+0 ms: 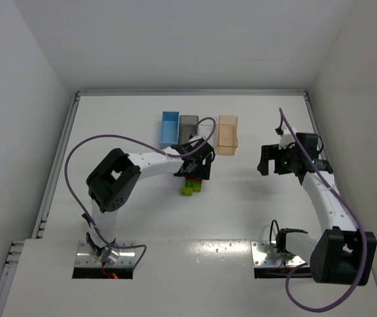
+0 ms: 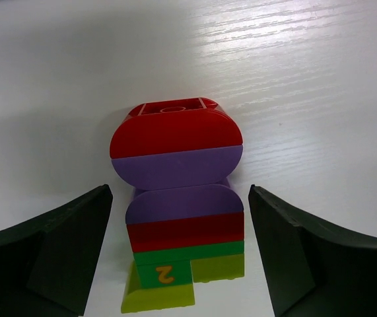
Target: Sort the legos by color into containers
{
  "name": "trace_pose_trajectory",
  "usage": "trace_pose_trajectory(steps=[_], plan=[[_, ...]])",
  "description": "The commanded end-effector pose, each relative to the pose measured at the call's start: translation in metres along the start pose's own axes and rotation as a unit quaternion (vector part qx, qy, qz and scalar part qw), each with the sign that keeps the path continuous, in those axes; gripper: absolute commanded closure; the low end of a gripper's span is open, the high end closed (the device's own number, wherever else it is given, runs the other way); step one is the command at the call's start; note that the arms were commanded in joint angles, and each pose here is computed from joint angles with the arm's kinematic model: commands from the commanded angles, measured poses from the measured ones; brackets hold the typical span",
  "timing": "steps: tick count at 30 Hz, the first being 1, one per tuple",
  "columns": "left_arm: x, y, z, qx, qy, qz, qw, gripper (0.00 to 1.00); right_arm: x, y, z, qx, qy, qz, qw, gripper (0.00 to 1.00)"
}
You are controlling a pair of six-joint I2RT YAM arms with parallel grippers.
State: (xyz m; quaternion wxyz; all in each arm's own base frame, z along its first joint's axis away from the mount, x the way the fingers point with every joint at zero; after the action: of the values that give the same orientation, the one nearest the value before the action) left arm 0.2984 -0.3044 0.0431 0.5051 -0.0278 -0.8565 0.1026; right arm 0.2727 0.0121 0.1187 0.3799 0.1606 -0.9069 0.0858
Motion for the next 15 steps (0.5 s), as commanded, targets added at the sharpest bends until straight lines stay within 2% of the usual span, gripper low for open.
trace_pose_trajectory(steps=[1, 6, 13, 14, 15], plan=[[0.007, -0.006, -0.007, 0.012, -0.015, 0.006, 1.0, 0.1, -0.003, -0.003, -0.004, 0.009, -0.009, 0.006, 1.0, 0.0], [0.009, 0.002, 0.001, 0.016, -0.01, 0.007, 1.0, 0.22, -0.005, -0.003, -0.003, 0.009, -0.009, 0.006, 1.0, 0.0], [0.009, 0.011, 0.011, 0.016, -0.005, 0.009, 1.0, 0.22, -0.006, -0.003, -0.001, 0.008, -0.005, 0.005, 1.0, 0.0], [0.011, 0.01, 0.01, 0.017, -0.009, 0.013, 1.0, 0.25, -0.006, -0.003, -0.001, 0.008, -0.005, 0.005, 1.0, 0.0], [0.011, 0.011, 0.01, 0.011, -0.009, 0.013, 1.0, 0.37, -0.006, -0.003, -0.001, 0.008, -0.005, 0.005, 1.0, 0.0]])
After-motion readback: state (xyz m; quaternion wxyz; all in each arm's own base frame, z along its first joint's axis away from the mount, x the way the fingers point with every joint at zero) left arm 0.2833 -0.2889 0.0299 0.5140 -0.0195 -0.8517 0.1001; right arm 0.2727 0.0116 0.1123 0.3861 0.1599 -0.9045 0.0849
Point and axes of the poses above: each gripper's point midway between its finger pads, its own x axis back along the fingers, its own y axis along the line the jaws close on, z = x × y, the point moved 2 cm from there along x, back along the fingers, and after that the axes turned 13 degrees about x, right-handed, at the moved point
